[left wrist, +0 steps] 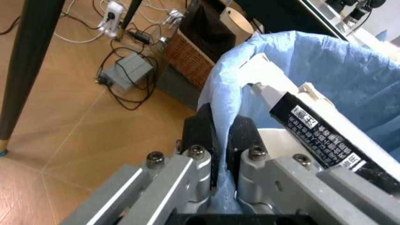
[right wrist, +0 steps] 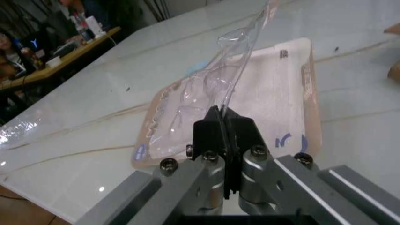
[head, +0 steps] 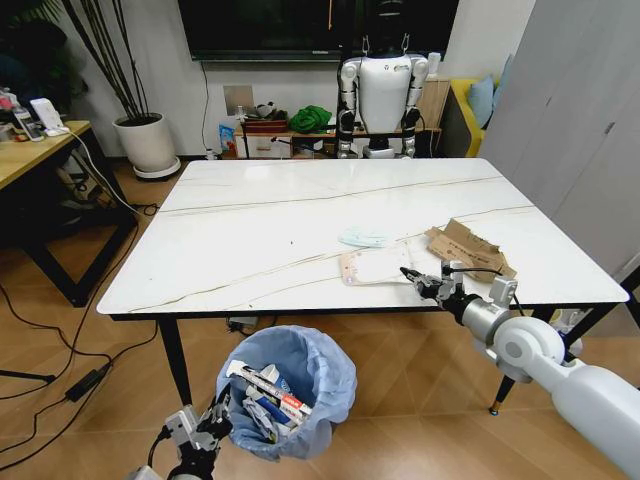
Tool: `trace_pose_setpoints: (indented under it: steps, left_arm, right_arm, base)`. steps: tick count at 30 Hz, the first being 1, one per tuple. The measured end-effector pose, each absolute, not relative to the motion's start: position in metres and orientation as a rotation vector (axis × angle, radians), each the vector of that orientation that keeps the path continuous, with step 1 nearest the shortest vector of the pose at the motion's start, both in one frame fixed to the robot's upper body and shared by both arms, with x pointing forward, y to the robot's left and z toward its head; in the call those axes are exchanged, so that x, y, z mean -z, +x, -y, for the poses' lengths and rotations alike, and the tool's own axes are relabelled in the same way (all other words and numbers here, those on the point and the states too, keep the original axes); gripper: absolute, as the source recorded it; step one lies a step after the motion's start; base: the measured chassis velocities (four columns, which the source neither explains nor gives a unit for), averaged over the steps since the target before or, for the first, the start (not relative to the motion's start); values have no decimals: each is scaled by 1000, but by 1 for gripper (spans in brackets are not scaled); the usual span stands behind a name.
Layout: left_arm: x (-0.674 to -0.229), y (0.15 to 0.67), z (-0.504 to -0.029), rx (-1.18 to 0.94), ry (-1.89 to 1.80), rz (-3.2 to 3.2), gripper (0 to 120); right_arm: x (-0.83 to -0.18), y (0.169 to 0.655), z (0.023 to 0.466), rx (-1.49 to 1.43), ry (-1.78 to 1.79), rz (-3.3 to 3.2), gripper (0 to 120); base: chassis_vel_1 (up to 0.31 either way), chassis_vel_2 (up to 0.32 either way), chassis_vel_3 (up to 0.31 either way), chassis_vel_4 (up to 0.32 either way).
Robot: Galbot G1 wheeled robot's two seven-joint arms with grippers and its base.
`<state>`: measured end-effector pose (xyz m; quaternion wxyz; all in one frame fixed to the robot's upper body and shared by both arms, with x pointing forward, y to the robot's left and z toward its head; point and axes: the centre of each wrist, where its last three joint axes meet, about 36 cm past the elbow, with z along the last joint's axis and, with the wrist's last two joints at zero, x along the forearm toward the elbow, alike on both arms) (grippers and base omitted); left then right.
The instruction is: Pick up the trash bin and place the trash from the table into it.
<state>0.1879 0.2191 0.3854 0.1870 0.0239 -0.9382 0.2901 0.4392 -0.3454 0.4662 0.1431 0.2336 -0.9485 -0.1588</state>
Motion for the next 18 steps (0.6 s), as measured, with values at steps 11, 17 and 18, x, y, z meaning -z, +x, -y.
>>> trace_pose_setpoints:
  steps: [11,17,18]
  left_arm:
    - [-387,190,-217,-817,50,2650,0]
    - [-391,191,-218,-816,45,2662,0]
    - [-392,191,-219,-815,44,2663,0]
  right_arm:
    - [-531,416,355,293,846,2880,0]
    - [-548,396,348,209,940,2917,0]
    - [-551,391,347,182,973,2923,0]
  base:
    - [0,0,0,0]
    - [0,0,0,0]
    - [0,0,0,0]
